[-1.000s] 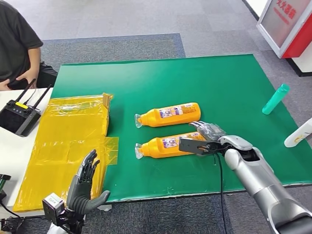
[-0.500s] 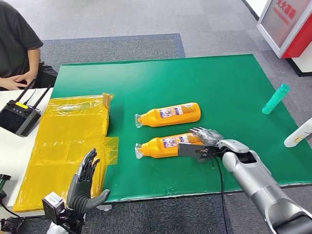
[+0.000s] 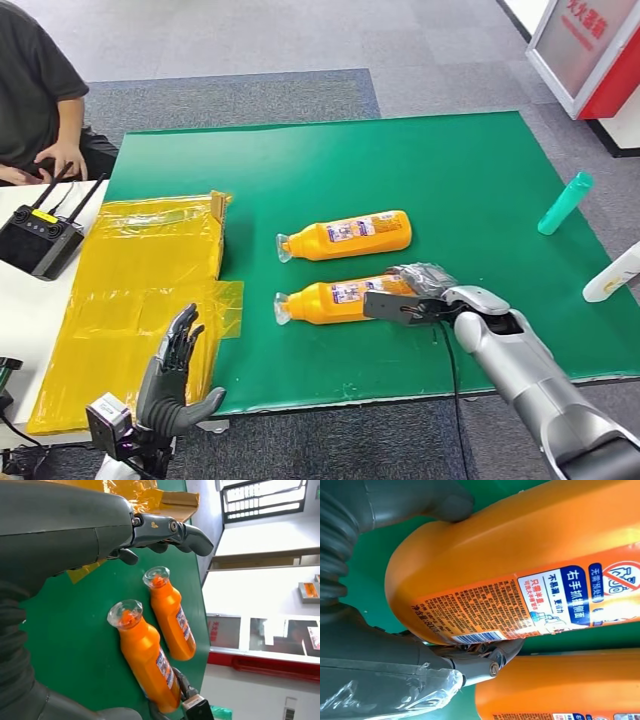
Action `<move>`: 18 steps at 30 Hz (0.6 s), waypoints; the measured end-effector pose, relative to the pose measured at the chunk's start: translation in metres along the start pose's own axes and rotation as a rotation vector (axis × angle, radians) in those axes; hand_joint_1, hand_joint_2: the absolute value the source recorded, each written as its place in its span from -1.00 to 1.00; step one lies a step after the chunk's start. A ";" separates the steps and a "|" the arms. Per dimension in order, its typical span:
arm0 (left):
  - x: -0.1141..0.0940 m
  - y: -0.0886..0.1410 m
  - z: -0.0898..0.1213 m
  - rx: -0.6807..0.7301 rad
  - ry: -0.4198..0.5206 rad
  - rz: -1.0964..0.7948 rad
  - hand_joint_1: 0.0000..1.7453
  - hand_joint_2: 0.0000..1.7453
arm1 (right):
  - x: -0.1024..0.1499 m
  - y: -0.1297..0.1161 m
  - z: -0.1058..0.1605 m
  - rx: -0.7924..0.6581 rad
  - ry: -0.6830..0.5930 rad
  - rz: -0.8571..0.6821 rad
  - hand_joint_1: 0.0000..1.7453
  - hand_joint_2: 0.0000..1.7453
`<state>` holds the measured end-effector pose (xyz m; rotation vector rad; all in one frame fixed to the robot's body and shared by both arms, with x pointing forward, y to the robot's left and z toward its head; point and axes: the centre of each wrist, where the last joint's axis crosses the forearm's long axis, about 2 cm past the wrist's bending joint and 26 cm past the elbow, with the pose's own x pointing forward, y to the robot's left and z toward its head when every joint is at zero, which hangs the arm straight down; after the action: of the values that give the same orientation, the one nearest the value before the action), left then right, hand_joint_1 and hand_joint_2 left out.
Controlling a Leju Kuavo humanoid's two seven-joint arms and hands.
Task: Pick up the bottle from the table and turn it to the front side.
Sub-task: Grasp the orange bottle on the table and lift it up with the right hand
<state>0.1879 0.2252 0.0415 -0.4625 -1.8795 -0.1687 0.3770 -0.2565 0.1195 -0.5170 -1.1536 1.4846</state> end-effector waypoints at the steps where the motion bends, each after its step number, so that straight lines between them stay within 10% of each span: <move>1: 0.000 0.000 0.000 0.002 0.000 0.000 -1.00 1.00 | 0.001 0.002 0.001 -0.012 -0.004 -0.005 1.00 1.00; 18: -0.003 0.005 0.026 0.025 0.064 -0.024 -1.00 1.00 | 0.029 0.076 0.057 -0.250 -0.148 -0.229 1.00 1.00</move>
<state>0.1680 0.2376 0.0287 -0.4127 -1.8229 -0.1740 0.2845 -0.2432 0.0861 -0.4321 -1.4757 1.2042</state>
